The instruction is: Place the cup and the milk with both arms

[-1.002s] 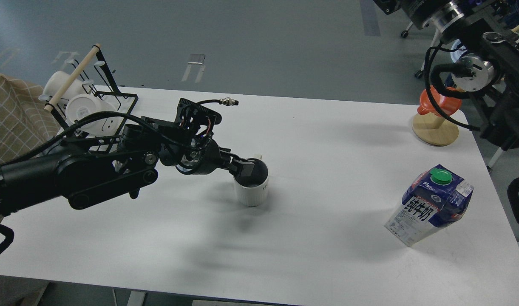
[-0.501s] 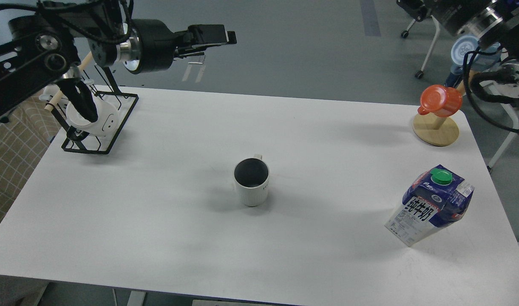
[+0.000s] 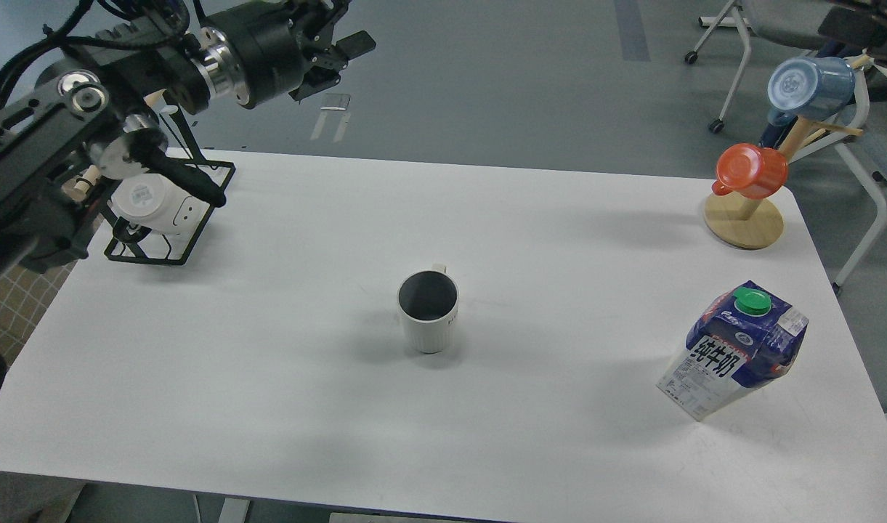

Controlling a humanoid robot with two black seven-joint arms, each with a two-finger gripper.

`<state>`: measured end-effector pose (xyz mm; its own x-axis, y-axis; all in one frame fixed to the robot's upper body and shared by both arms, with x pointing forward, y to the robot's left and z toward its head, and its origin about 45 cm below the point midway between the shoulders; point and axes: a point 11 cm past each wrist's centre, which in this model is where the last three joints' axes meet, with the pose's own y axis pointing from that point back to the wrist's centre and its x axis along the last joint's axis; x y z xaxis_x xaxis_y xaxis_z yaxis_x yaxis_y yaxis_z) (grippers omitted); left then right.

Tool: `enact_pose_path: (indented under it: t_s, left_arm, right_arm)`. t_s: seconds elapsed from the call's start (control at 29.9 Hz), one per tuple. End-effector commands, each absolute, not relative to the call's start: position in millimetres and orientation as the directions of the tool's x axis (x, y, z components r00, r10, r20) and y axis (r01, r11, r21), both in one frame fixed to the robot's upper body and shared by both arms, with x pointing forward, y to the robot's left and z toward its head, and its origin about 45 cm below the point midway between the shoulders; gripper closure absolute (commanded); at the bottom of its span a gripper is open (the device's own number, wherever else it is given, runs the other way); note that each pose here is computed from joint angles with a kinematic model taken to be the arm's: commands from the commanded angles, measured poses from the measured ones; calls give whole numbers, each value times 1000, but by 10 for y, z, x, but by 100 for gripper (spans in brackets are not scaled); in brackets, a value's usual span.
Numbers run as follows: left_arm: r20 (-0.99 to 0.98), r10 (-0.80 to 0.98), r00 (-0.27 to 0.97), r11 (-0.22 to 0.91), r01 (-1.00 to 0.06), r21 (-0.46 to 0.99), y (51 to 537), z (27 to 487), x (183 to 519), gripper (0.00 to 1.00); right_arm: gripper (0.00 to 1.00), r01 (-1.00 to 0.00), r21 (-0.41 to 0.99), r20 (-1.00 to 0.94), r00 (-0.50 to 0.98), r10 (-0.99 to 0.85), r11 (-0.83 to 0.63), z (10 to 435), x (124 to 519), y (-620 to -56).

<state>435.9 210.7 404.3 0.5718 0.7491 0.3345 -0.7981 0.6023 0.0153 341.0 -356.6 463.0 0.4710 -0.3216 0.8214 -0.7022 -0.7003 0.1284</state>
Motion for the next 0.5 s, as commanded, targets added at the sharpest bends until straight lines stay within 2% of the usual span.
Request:
enact_pose_path:
  t_s: [0.0, 0.1, 0.23, 0.37, 0.47]
  left_arm:
    - [273, 851, 449, 482, -874, -65, 2098, 4092, 4452, 3]
    - [226, 897, 380, 404, -912, -68, 2135, 3967, 4480, 2]
    - [206, 905, 372, 391, -919, -60, 2125, 3892, 4476, 2]
    - [191, 917, 352, 362, -932, -24, 2230, 3696, 4450, 2]
    - [168, 926, 338, 347, -937, -29, 2285, 3679, 4445, 2]
  right_arm:
    - [0, -747, 214, 905, 394, -159, -629, 4650, 3111, -3753]
    - [0, -779, 267, 945, 326, -2, -567, 4552, 2984, -3886]
    - [0, -799, 341, 939, 319, 131, -496, 4318, 2827, -4089]
    - [0, -783, 463, 887, 407, 220, -416, 3663, 2493, -4417]
    - [0, -755, 505, 860, 398, 321, -418, 3324, 2269, -4505]
